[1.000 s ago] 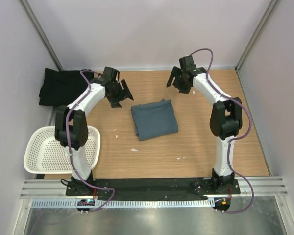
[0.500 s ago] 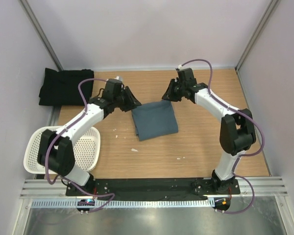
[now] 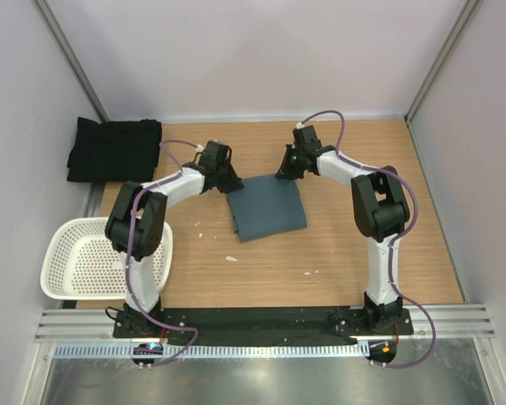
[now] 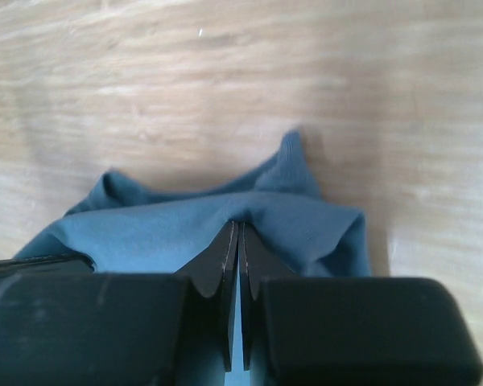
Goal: Fold and stack the t-shirts
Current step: Fold the tshirt
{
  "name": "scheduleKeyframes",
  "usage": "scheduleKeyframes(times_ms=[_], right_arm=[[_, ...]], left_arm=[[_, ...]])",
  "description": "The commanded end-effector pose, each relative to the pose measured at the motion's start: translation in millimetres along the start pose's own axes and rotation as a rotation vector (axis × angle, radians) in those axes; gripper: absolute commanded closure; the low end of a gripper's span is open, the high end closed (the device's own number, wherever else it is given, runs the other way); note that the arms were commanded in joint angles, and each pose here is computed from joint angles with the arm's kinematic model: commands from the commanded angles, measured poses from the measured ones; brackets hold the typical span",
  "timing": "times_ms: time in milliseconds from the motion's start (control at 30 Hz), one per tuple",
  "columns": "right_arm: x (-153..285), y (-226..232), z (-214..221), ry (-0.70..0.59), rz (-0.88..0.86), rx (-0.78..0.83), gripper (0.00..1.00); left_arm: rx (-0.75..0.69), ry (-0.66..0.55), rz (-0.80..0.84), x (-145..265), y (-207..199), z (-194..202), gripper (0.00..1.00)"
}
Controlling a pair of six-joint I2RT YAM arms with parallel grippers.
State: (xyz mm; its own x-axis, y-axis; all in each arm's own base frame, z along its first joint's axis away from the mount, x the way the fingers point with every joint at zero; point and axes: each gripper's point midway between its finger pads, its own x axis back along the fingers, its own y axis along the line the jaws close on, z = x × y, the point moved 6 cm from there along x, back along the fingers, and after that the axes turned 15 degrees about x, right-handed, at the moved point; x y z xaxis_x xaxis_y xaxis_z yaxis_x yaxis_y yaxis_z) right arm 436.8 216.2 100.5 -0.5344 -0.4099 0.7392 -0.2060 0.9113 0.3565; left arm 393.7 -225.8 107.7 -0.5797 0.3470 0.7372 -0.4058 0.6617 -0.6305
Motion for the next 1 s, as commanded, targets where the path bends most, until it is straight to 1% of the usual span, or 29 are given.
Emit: scheduleKeyframes(times_ms=[0,133,233,367,433,467,500,567,600,667,700,733,767,800,833,867,900,933,967], right_arm=[[-4.1,6.2,-35.3,-0.117,0.001,0.047,0.91],[-25.1,-1.5,-30.9,-0.084,0.023,0.057,0.91],[-29.0,-3.8,-28.3,-0.074,0.031,0.056,0.91],[-21.3,-0.8,-34.8,-0.086,0.031,0.074,0.91],[-10.8,4.4,-44.5,-0.099,0.027,0.087,0.9],[-5.7,7.6,-48.1,-0.104,0.023,0.093,0.85],[5.9,11.6,-54.2,-0.109,0.016,0.111,0.82],[25.6,21.1,-68.1,-0.118,0.001,0.137,0.75],[40.4,27.2,-77.5,-0.143,-0.008,0.16,0.64],[64.3,36.0,-90.4,-0.177,-0.016,0.186,0.47],[73.5,39.2,-93.5,-0.192,-0.018,0.199,0.25],[91.2,41.2,-98.4,-0.224,-0.015,0.227,0.13],[96.0,41.1,-97.8,-0.228,-0.006,0.241,0.02],[101.5,37.4,-94.5,-0.213,0.014,0.248,0.0],[105.9,31.8,-93.0,-0.202,0.041,0.252,0.0],[108.1,26.0,-86.4,-0.169,0.069,0.249,0.0],[109.3,20.8,-82.7,-0.15,0.087,0.239,0.0],[112.3,15.5,-75.7,-0.131,0.105,0.23,0.0],[115.1,7.3,-71.9,-0.122,0.134,0.212,0.0]], left_arm=[[-0.033,-0.09,0.031,-10.4,-14.5,-26.4,0.89],[-0.016,-0.083,-0.026,-29.0,1.7,-32.5,0.89],[-0.011,-0.078,-0.05,-34.5,9.1,-34.5,0.9],[-0.032,-0.069,-0.051,-31.7,9.8,-35.1,0.89],[-0.092,-0.06,-0.02,-25.6,0.6,-38.2,0.85],[-0.131,-0.053,-0.006,-23.0,-3.9,-39.8,0.82],[-0.198,-0.026,-0.001,-16.5,-7.3,-40.7,0.74],[-0.277,-0.035,0.046,-0.1,-33.7,-53.0,0.64],[-0.328,-0.034,0.054,8.3,-40.4,-56.5,0.5],[-0.353,-0.06,0.082,39.6,-60.9,-64.7,0.32],[-0.352,-0.069,0.091,49.8,-65.4,-65.3,0.23],[-0.323,-0.097,0.103,70.5,-73.1,-67.0,0.19],[-0.296,-0.1,0.091,77.5,-71.1,-64.8,0.16],[-0.273,-0.101,0.083,84.4,-70.8,-59.7,0.09],[-0.209,-0.11,0.04,89.4,-64.8,-55.5,0.08],[-0.186,-0.123,0.049,103.4,-66.6,-51.1,0.07],[-0.17,-0.086,0.009,99.1,-51.4,-33.1,0.07],[-0.139,-0.117,-0.027,100.2,-43.6,-29.1,0.07],[-0.082,-0.132,-0.027,108.1,-40.9,-21.7,0.07]])
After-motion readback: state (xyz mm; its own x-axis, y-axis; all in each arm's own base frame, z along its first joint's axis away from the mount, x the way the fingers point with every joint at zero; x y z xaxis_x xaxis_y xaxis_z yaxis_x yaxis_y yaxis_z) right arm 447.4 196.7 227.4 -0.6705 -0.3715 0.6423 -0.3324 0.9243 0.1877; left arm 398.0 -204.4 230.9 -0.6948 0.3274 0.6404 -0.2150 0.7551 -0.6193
